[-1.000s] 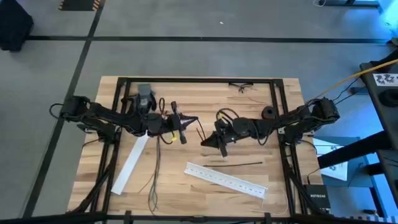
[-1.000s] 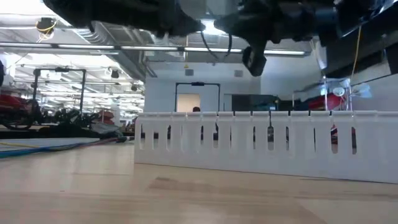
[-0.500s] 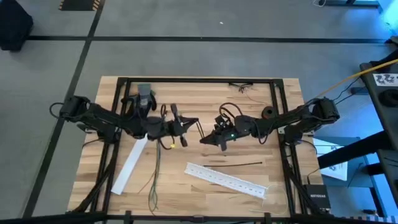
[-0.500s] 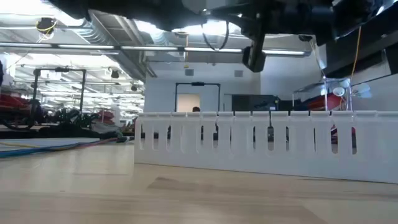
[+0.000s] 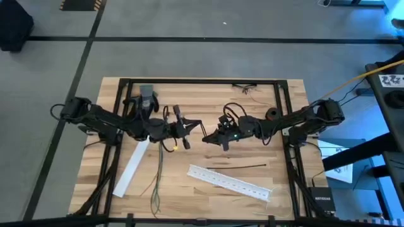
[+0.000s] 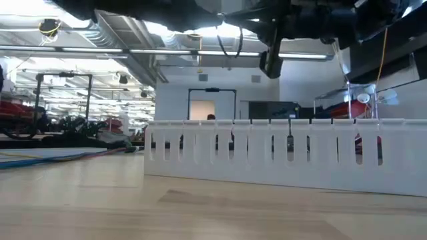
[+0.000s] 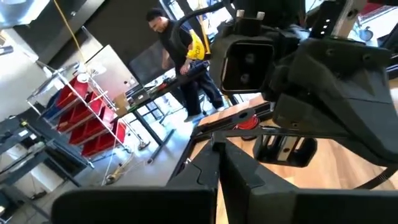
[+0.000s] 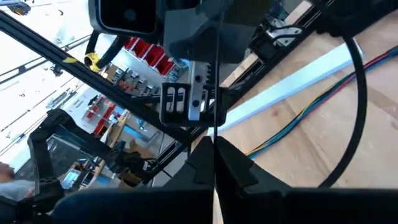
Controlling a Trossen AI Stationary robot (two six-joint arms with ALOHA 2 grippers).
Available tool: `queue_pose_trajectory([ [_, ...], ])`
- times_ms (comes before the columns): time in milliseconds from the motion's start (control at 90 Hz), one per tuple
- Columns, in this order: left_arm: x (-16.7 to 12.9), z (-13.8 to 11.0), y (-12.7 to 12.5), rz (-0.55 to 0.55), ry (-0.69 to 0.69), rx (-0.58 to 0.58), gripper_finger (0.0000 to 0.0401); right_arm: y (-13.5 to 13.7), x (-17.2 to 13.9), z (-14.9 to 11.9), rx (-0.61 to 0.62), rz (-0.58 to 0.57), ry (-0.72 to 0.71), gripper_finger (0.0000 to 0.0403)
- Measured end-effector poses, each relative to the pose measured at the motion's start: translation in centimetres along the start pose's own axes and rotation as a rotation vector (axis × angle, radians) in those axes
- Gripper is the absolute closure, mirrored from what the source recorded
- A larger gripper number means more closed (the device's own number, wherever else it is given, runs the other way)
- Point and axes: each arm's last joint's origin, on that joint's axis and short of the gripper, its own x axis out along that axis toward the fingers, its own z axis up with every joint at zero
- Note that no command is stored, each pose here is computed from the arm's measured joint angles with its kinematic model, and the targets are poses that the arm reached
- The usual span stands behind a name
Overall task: Ziptie cables
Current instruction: Wrap the cables together using the top zip tie
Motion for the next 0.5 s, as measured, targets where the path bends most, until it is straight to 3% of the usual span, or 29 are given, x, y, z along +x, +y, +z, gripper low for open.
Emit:
queue_pose_trajectory([
  [500, 0.56, -0.46, 0.70, -0.031, -0.020, -0.080, 0.0401, -0.03, 0.00, 0.05, -0.006, -0.007, -0.010, 0.0403],
])
